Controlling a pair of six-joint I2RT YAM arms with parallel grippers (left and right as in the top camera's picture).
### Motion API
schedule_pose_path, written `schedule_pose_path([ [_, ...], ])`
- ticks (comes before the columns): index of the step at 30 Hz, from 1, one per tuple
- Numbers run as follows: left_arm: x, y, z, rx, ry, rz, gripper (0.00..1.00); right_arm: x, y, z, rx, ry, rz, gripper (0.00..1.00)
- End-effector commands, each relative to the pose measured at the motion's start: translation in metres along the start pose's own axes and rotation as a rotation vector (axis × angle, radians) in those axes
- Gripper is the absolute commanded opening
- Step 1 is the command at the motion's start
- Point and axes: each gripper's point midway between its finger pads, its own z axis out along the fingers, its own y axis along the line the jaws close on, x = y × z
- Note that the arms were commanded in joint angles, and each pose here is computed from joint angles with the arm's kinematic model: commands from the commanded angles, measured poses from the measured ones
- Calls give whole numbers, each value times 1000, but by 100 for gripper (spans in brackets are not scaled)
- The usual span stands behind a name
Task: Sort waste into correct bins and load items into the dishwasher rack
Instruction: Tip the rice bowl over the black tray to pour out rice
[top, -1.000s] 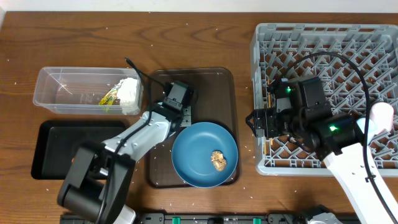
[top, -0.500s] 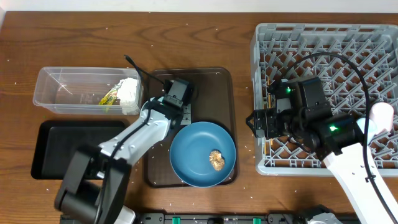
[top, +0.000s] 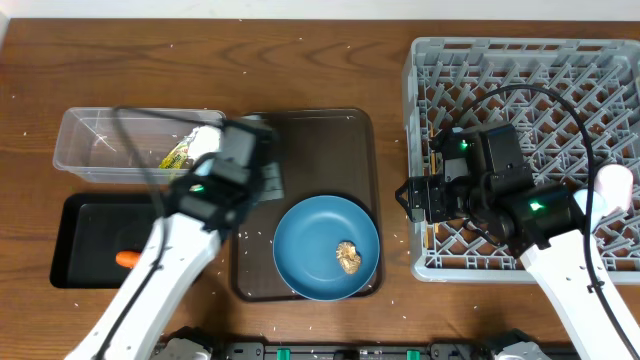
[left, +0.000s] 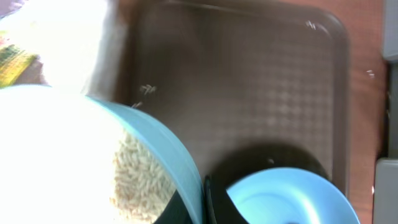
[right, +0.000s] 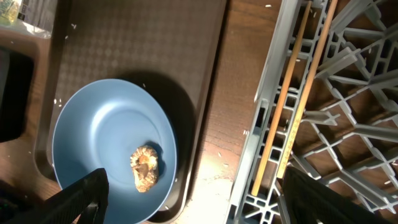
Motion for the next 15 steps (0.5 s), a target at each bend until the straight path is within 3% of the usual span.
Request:
schedule_pose_path([
  [1,-9,20,-20,54,8,-173,6,0,3,1,-2,3,0,83],
  [6,-10,64,-30,141,42,-319,6,-1,3,1,-3,1,-1,83],
  [15,-8,121,-30,476,4,-608,6,-1,3,1,-3,1,10,83],
])
